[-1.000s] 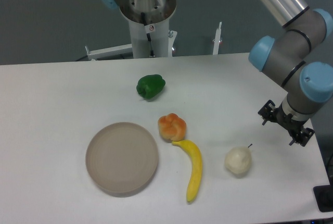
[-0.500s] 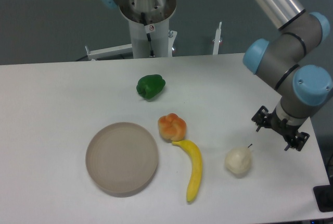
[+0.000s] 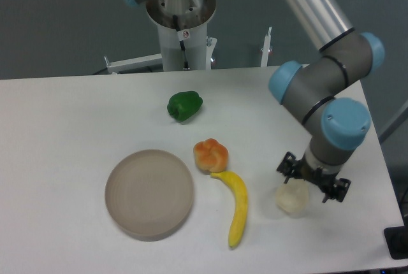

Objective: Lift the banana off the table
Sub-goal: 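Move the open gripper over the table toward the yellow banana, then lower the gripper onto the banana's tip and close on it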

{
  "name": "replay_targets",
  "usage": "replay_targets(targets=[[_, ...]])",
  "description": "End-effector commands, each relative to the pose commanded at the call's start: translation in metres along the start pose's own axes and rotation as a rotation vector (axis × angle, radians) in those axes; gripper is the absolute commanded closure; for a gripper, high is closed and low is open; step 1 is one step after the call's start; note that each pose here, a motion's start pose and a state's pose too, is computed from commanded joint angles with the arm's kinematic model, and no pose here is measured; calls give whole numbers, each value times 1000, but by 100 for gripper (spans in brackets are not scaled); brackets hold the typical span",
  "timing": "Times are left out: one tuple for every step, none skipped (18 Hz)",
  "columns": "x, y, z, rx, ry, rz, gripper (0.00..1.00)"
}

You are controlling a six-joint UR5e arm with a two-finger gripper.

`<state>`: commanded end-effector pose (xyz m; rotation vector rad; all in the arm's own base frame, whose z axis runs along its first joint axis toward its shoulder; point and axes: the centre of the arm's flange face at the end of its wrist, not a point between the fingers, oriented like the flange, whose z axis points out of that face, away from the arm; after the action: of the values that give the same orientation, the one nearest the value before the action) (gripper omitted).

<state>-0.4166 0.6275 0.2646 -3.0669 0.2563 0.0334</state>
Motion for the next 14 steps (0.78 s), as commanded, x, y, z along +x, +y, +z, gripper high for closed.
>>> replay_targets(targets=[[1,-1,1,2,3,0,0],[0,-3,6,3,6,-2,0],[0,-7,7,7,4,-2,0],[-1,-11,7,9,0,2,0],[1,-14,12,8,7,-12,0],[4,-18,17,5,13,-35,0],[11,-25,20,2,15,-42,0],[16,-30,26,-2,18,-54,0],[20,-32,29,-6,23,-70,0],[23,-35,30,-6,26,-84,0],[25,-36,30,-8,28,-87,0],[28,-36,30,-2,39,-87,0],[35,-42,34,8,58,-85,0],[45,-47,39,8,70,-87,0]])
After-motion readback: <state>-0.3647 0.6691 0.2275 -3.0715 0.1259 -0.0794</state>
